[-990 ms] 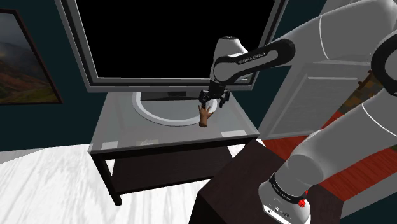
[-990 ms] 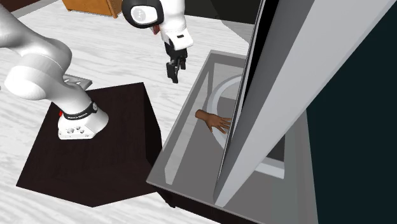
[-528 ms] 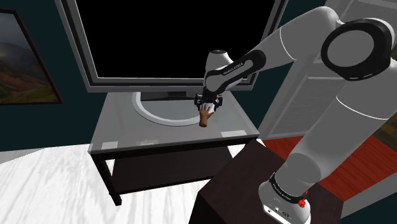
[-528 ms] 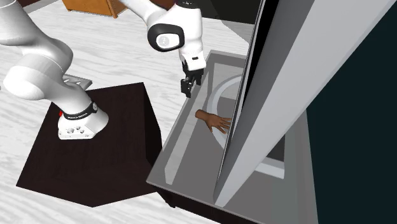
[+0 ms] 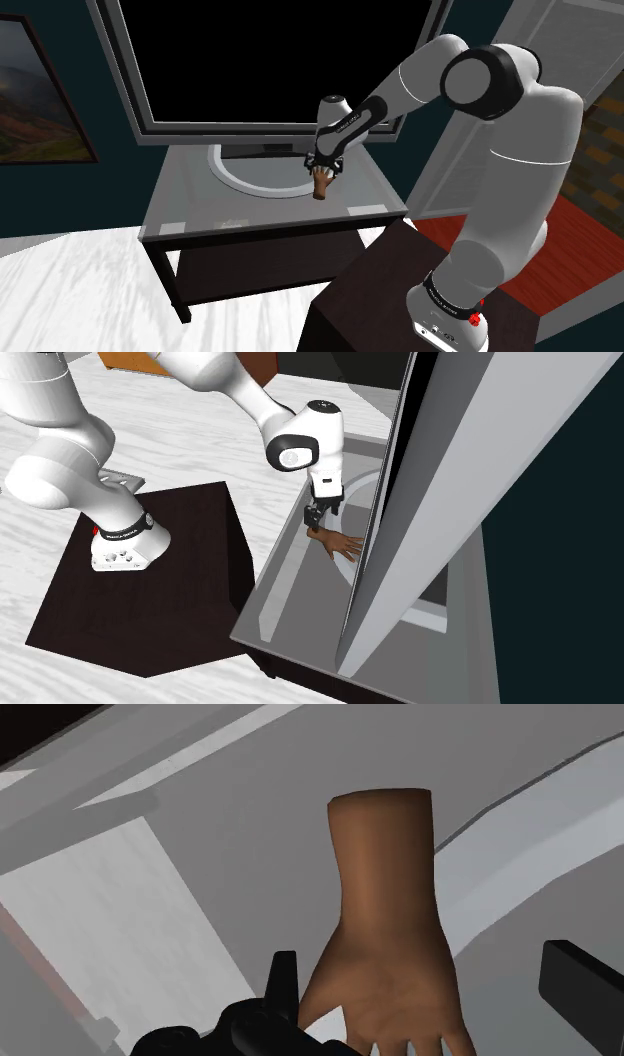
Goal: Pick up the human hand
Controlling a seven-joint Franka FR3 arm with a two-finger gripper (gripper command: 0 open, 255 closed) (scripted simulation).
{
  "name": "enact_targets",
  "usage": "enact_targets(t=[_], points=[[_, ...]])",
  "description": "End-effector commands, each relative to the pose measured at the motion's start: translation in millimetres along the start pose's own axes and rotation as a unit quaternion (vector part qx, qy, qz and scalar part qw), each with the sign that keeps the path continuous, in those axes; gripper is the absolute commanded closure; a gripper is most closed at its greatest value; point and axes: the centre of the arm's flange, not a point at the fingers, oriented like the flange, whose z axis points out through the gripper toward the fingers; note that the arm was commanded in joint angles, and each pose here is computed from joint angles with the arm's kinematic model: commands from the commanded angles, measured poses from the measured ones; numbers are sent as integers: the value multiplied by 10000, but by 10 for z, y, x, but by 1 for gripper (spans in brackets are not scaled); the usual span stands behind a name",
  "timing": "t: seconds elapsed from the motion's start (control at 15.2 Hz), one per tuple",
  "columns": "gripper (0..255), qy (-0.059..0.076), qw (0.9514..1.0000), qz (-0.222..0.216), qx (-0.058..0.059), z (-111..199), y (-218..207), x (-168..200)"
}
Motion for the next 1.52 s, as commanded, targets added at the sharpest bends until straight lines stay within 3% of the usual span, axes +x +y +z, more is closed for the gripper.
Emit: enact_targets(t=[0.0, 0.66, 0.73, 1.45], points=[[0, 51, 9996, 291, -47, 186, -1, 156], [0, 63, 9993, 363, -58, 635, -20, 158], [255, 63, 9993, 363, -59, 633, -21, 155], [255, 63, 9993, 363, -58, 530, -15, 168]])
